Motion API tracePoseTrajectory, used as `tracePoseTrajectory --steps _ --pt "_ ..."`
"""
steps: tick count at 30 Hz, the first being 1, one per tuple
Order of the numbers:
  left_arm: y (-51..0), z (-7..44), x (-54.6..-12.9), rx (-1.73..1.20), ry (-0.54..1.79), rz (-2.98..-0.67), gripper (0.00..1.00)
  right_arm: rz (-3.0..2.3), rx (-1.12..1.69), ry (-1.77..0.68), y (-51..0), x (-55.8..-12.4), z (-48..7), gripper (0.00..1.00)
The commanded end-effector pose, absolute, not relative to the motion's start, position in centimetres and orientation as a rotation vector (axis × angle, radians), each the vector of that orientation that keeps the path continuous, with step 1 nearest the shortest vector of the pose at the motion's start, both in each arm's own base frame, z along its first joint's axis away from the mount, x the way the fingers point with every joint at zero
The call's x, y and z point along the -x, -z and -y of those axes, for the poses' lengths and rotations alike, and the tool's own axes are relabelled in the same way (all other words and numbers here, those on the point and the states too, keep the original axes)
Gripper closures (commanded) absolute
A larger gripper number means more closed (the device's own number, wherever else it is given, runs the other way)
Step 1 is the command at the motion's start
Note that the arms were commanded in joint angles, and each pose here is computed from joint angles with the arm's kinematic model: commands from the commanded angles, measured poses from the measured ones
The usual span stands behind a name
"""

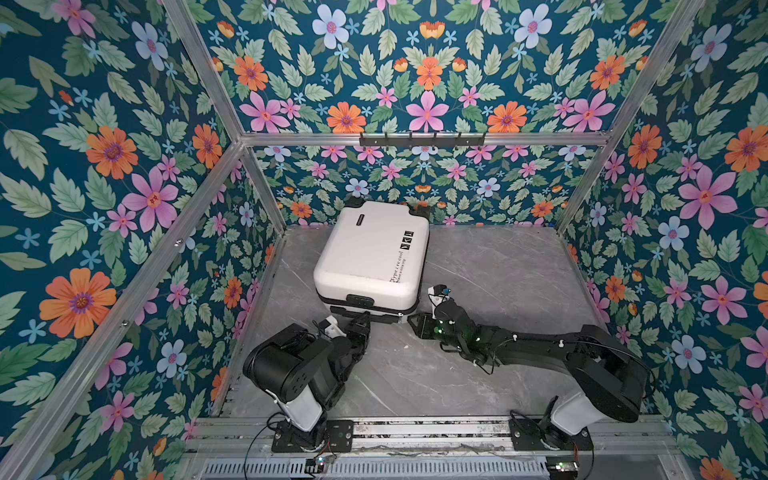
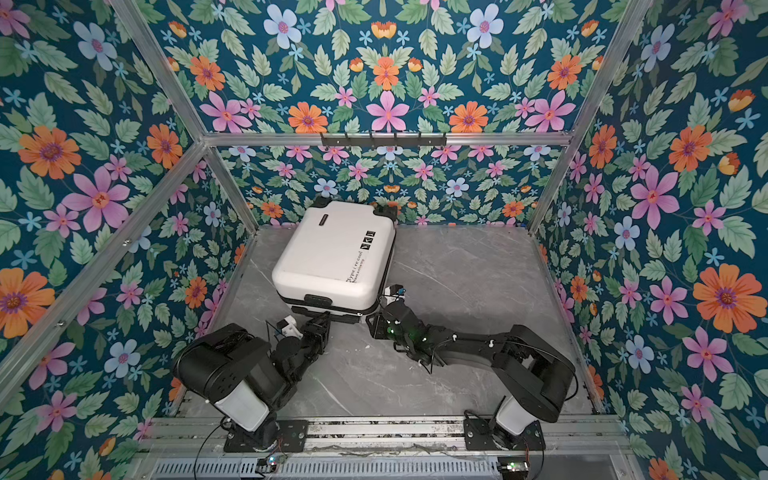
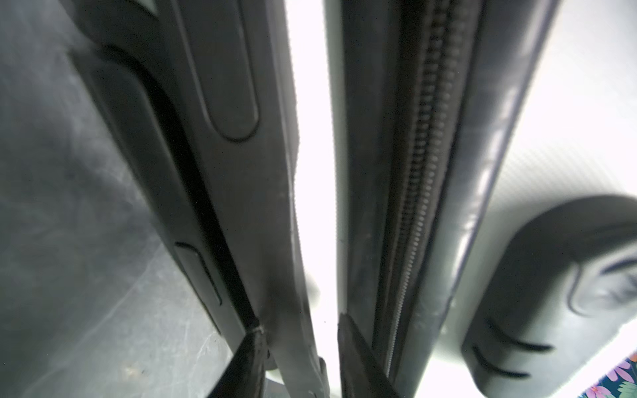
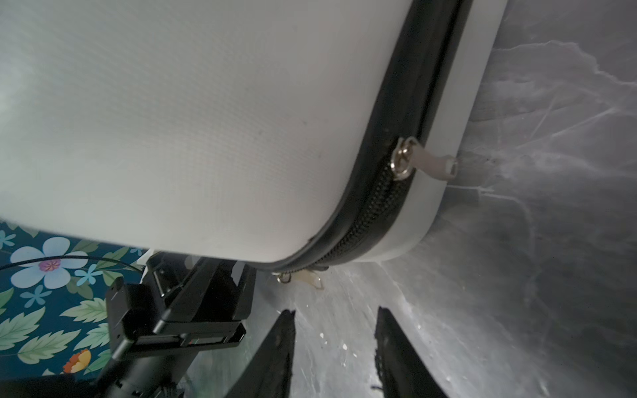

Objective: Pack the luggage

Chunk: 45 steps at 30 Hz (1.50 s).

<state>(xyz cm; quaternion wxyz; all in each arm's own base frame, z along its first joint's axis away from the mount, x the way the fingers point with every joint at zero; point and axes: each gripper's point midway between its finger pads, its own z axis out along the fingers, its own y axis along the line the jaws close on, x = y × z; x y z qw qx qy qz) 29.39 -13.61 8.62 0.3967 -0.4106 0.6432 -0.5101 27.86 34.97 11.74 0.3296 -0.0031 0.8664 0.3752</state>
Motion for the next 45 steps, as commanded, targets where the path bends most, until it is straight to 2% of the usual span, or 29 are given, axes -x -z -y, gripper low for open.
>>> tracePoseTrajectory --steps 1,9,20,21,23,24,26,45 --pt "-9.1 13.1 -27.9 0.992 1.310 -1.626 0.69 -2.209 0.012 -1.052 -13.1 -27.8 -36.3 0.59" --pt "-10.6 14.6 -28.4 0.898 1.368 -1.627 0.99 -2.188 -0.001 -1.016 -12.6 -27.9 -36.8 0.51" --pt "-10.7 15.0 -28.2 0.881 1.387 -1.640 1.00 -2.172 -0.069 -0.961 -10.6 -29.1 -36.5 0.49" --pt "-10.6 15.0 -28.1 0.887 1.386 -1.644 0.95 -2.171 -0.076 -0.962 -10.5 -29.1 -36.4 0.49" --pt "-10.0 14.7 -27.8 0.909 1.379 -1.657 0.65 -2.173 -0.079 -0.960 -10.6 -28.9 -36.1 0.49" --pt "-9.7 14.4 -27.5 0.929 1.371 -1.662 0.56 -2.173 -0.081 -0.957 -10.6 -28.8 -35.8 0.49" --pt "-9.0 13.9 -27.0 0.953 1.346 -1.675 0.47 -2.166 -0.091 -0.947 -10.7 -28.6 -35.1 0.49" --pt "-8.2 14.3 -29.1 0.954 1.282 -1.671 0.44 -2.090 -0.099 -0.936 -14.7 -27.9 -32.6 0.49"
